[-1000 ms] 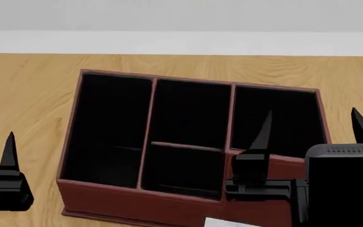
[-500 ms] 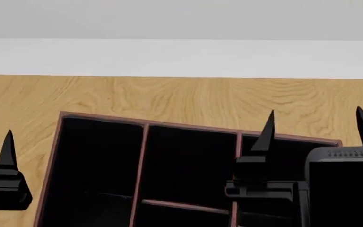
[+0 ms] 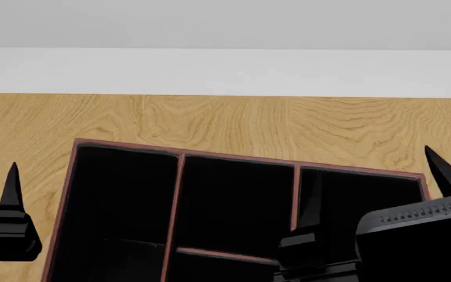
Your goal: Pick up the book and place it in the front compartment of the caddy.
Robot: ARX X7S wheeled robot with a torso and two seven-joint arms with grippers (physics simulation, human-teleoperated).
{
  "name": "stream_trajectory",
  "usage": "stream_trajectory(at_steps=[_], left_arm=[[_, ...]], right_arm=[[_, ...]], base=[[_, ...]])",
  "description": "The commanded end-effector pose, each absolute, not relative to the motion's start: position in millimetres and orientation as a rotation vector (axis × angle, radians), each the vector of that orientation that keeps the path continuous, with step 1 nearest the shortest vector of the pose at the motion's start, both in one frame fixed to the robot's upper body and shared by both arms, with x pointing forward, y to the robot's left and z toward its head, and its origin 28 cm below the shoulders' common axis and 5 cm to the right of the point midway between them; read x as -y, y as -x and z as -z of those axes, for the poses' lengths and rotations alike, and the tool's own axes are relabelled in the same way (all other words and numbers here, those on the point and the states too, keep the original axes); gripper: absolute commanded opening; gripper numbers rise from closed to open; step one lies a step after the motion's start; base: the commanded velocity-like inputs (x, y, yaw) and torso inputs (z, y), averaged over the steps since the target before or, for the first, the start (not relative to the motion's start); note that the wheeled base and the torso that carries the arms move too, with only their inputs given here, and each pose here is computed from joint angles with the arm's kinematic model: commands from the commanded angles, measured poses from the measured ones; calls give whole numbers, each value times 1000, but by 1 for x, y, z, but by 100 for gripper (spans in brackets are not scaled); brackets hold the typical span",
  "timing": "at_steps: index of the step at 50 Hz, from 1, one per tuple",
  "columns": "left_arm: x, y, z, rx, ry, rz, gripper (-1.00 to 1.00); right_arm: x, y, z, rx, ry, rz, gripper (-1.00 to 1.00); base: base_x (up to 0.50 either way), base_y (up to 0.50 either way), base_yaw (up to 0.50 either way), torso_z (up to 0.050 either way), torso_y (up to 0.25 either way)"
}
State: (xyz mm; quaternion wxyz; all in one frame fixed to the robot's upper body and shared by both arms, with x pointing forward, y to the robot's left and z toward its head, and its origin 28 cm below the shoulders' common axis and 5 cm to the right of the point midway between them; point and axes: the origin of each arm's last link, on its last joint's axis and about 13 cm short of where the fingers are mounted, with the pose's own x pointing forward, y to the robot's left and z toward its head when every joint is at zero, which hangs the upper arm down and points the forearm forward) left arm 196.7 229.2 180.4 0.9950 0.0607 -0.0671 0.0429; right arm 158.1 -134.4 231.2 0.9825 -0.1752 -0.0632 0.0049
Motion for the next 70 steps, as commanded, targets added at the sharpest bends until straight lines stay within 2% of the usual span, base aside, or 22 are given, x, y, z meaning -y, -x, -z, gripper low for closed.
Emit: stream_trajectory(at_steps=[1,24,70], left_arm=[[-227,-198,-181,137,-120,-78,100],[-226,-197,-183,143,-121,-72,100],[-221,-199,-189,154,-134,-59,100]], right_arm=[[140,-132,-246,46,447,-110,100],[130,-93,-263,-119,627,-362,100],[131,-88,-240,-354,892,-707,100]], base=[[0,0,0,0,0],[0,0,0,0,0],[0,0,0,0,0]])
